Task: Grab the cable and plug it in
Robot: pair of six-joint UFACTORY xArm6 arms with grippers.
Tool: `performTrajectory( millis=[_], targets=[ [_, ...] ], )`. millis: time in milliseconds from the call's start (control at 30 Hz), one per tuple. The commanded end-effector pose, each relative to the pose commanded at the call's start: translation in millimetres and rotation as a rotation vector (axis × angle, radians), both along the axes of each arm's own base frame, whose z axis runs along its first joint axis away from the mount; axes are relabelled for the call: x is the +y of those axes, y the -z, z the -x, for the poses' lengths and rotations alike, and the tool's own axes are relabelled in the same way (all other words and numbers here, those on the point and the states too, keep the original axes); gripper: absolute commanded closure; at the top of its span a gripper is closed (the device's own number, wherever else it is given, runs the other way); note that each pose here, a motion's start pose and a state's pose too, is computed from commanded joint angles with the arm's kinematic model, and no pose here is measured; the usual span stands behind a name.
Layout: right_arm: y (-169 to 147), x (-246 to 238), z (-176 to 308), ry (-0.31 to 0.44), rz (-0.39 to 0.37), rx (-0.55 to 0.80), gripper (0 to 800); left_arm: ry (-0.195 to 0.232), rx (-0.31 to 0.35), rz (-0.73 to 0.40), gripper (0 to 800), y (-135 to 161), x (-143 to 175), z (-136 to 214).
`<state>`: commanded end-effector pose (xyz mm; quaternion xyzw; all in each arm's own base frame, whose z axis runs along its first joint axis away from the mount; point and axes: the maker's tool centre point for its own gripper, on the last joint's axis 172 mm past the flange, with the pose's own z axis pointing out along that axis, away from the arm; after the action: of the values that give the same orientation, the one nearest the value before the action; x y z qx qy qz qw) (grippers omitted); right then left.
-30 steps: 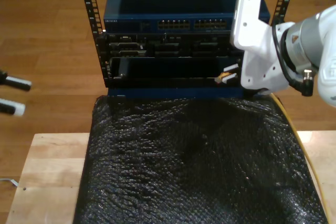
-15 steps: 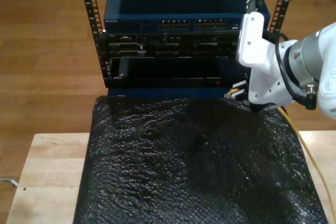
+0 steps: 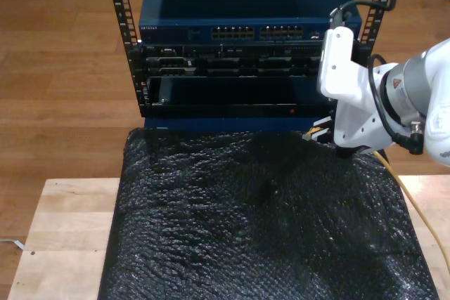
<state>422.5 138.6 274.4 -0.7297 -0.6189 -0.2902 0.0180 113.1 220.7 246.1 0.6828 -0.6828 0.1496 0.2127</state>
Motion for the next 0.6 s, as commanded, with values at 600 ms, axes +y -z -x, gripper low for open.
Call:
performTrajectory(
  millis=[600],
  targets=[
    [2, -5, 1, 0.004, 0.015, 0.001, 800, 0.092, 0.068, 0.056, 1, 86, -62, 97]
  ],
)
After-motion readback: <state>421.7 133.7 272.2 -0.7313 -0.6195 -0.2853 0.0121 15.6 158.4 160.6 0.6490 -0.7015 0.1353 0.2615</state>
